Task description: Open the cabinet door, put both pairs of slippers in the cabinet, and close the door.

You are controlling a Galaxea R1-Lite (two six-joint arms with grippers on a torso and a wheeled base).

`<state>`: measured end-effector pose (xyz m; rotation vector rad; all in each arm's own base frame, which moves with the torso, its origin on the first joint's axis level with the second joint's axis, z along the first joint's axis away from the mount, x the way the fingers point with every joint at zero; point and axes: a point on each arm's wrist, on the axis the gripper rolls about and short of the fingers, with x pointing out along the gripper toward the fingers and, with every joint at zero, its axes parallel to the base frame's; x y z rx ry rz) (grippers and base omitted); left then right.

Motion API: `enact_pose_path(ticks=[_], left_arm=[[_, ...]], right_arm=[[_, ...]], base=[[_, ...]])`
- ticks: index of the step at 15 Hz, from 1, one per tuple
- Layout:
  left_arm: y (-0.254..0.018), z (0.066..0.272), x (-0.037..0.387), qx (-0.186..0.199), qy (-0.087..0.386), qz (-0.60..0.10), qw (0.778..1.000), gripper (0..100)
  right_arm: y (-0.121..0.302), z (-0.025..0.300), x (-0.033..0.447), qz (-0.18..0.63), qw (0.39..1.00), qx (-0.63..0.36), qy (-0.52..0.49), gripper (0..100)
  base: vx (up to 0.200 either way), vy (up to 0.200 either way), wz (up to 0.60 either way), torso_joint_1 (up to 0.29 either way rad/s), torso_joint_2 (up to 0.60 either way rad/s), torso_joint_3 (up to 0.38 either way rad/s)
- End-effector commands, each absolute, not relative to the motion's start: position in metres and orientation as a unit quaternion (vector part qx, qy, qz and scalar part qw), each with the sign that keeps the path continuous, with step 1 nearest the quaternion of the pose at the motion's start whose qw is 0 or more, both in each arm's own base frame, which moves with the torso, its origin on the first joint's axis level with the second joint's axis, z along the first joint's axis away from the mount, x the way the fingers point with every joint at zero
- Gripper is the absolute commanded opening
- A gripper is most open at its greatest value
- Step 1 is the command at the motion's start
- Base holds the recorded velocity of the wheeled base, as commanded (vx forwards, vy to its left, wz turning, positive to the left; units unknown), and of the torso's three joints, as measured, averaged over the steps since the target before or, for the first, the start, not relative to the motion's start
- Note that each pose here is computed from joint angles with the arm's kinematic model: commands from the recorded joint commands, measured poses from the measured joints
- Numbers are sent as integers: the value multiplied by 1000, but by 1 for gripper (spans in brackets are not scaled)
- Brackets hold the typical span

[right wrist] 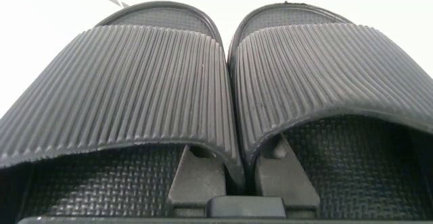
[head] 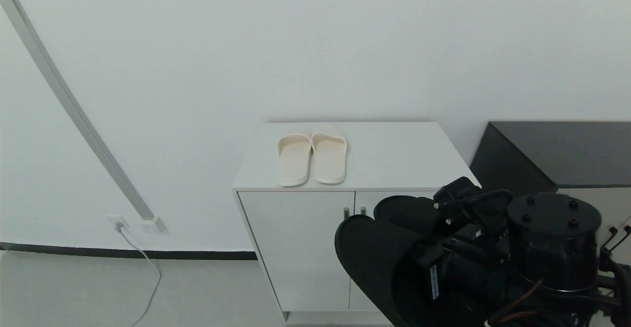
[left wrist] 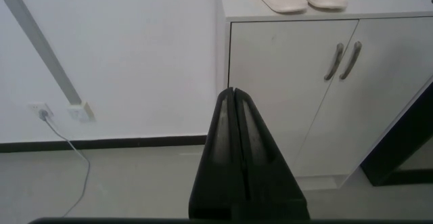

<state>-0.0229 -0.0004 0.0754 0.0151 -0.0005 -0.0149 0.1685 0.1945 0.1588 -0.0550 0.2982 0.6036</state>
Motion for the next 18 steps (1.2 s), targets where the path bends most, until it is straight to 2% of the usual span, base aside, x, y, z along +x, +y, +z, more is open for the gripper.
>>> enact_pose_path(ticks=[1,2,3,11,18], left_arm=[[0,75,-23,8,1,-8,1000,0],[0,76,-23,8,0,-8,1000,0],[0,76,-23,8,0,-8,1000,100],[0,76,-23,6,0,-8,1000,100],[0,75,-23,7,1,-8,1000,100]], right_arm=[[194,158,168,296,943,-27,147,0],[194,158,168,296,943,-27,147,0],[194,158,168,296,943,-28,148,0],[194,155,168,296,943,-32,153,0],[193,153,167,295,942,-33,155,0]], base=[[0,0,0,0,0,0],[0,0,0,0,0,0],[0,0,0,-90,232,129],[0,0,0,-166,380,212],[0,0,0,-223,539,319]])
